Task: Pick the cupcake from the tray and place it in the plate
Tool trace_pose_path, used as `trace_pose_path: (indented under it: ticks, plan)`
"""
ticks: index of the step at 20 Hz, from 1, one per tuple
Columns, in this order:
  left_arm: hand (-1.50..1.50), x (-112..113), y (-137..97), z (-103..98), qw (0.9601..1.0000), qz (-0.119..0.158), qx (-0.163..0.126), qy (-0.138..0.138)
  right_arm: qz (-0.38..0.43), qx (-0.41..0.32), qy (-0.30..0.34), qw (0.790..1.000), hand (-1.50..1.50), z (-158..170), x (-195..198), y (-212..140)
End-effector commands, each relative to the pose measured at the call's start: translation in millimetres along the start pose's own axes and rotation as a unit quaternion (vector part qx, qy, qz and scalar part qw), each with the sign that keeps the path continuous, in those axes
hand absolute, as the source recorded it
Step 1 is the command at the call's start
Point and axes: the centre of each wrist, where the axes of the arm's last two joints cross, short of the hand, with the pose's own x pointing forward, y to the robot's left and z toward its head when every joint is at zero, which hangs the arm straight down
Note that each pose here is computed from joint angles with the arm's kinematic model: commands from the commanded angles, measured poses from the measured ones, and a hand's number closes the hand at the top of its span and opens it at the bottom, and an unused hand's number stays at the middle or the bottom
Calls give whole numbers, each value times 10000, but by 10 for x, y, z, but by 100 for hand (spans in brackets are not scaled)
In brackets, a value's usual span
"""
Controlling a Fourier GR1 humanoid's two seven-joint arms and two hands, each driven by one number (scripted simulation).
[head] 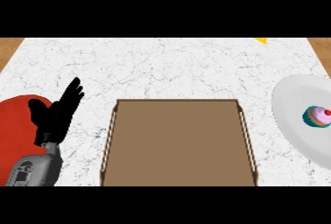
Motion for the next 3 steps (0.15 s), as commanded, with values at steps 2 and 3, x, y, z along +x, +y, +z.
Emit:
trace_pose_path:
  ticks: [2, 3]
  plan:
    - [0, -83, 79, 83, 10000, -56, -75, -20, -345, 522, -350, 9974, -150, 163, -14, -163]
    - [0, -33, -108, -38, 10000, -86, 13, -28, -369, 495, -398, 9973, -150, 210, -124, -85]
